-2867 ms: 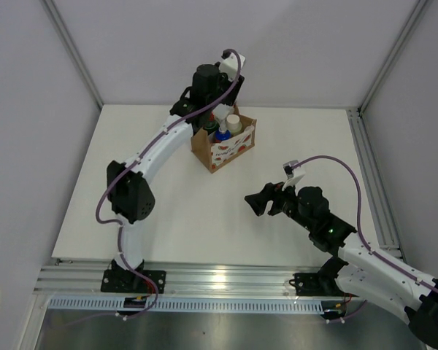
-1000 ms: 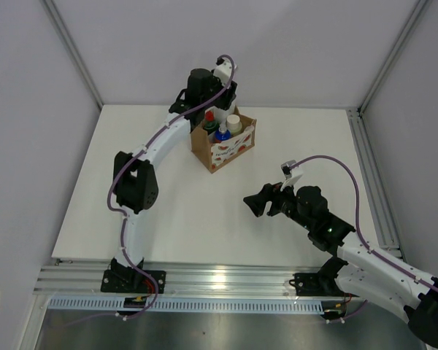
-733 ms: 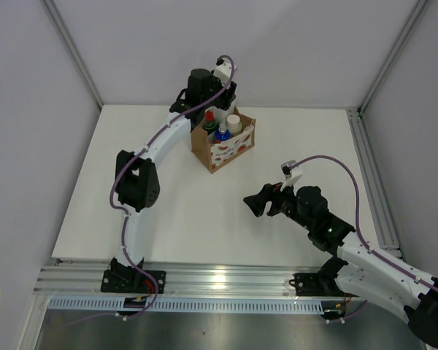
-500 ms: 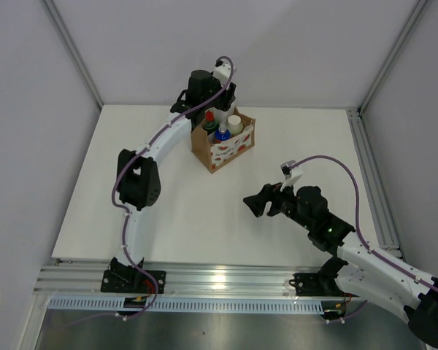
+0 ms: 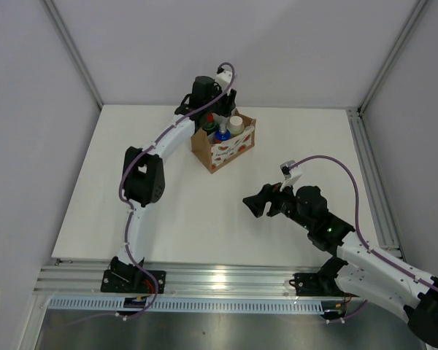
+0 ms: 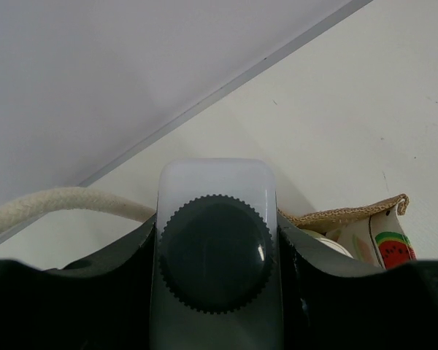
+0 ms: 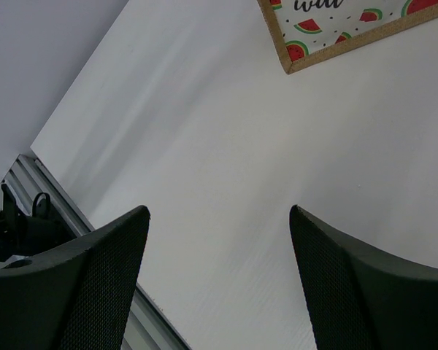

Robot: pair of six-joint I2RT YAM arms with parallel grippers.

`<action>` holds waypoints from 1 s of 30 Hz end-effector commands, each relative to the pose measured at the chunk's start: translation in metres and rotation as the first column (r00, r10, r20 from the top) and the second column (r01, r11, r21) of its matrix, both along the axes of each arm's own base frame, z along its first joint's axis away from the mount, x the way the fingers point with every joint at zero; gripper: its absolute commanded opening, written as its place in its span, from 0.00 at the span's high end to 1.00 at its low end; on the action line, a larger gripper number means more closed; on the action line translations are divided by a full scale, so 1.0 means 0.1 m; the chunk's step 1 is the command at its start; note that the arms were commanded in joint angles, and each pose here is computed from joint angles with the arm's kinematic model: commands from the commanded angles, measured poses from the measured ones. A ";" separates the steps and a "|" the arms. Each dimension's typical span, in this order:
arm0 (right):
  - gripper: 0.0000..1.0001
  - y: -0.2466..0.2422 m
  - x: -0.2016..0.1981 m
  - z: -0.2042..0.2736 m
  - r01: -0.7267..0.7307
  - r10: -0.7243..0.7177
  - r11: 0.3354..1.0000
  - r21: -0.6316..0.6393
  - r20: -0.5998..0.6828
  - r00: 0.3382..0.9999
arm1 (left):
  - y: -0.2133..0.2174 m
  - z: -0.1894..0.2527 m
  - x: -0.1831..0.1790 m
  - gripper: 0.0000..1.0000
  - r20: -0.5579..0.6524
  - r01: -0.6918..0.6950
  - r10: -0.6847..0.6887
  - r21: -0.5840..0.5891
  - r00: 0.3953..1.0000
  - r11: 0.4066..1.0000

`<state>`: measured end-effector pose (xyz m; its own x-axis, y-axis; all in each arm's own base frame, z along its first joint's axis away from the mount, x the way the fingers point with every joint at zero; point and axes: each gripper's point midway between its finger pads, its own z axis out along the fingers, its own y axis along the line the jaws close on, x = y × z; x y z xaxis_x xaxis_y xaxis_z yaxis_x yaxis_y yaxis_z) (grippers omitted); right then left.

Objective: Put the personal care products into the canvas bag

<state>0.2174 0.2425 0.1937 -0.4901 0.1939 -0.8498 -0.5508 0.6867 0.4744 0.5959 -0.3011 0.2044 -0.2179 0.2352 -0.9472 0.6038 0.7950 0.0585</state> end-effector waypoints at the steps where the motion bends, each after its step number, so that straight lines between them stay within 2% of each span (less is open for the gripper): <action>1: 0.19 0.08 0.02 0.33 -0.016 0.012 0.997 0.070 0.054 0.998 | 0.00 0.92 0.13 0.76 0.221 0.013 0.011 -0.104 0.975 0.994; 5: 0.19 0.08 0.02 0.33 -0.018 0.014 0.997 0.069 0.053 0.998 | -0.01 0.91 0.11 0.64 0.218 0.018 0.005 -0.103 0.976 0.994; 8: 0.19 0.08 0.01 0.34 -0.017 0.014 0.997 0.071 0.053 0.998 | 0.00 0.88 0.10 0.59 0.209 0.014 0.007 -0.101 0.978 0.995; 14: 0.19 0.08 -0.01 0.37 -0.025 0.020 0.996 0.081 0.058 0.998 | 0.03 0.79 0.12 0.54 0.200 -0.001 0.019 -0.087 0.980 0.996; 16: 0.19 0.06 0.00 0.37 -0.014 0.009 0.997 0.078 0.061 0.998 | 0.04 0.66 0.09 0.53 0.163 -0.004 0.015 -0.071 0.986 0.997; 20: 0.19 0.06 -0.01 0.38 -0.018 0.013 0.997 0.081 0.060 0.998 | 0.02 0.59 0.07 0.46 0.143 0.005 0.006 -0.075 0.990 0.997; 30: 0.19 0.07 -0.02 0.40 -0.023 0.017 0.996 0.086 0.065 0.998 | 0.06 0.59 -0.01 0.37 0.131 -0.004 0.014 -0.080 0.991 0.997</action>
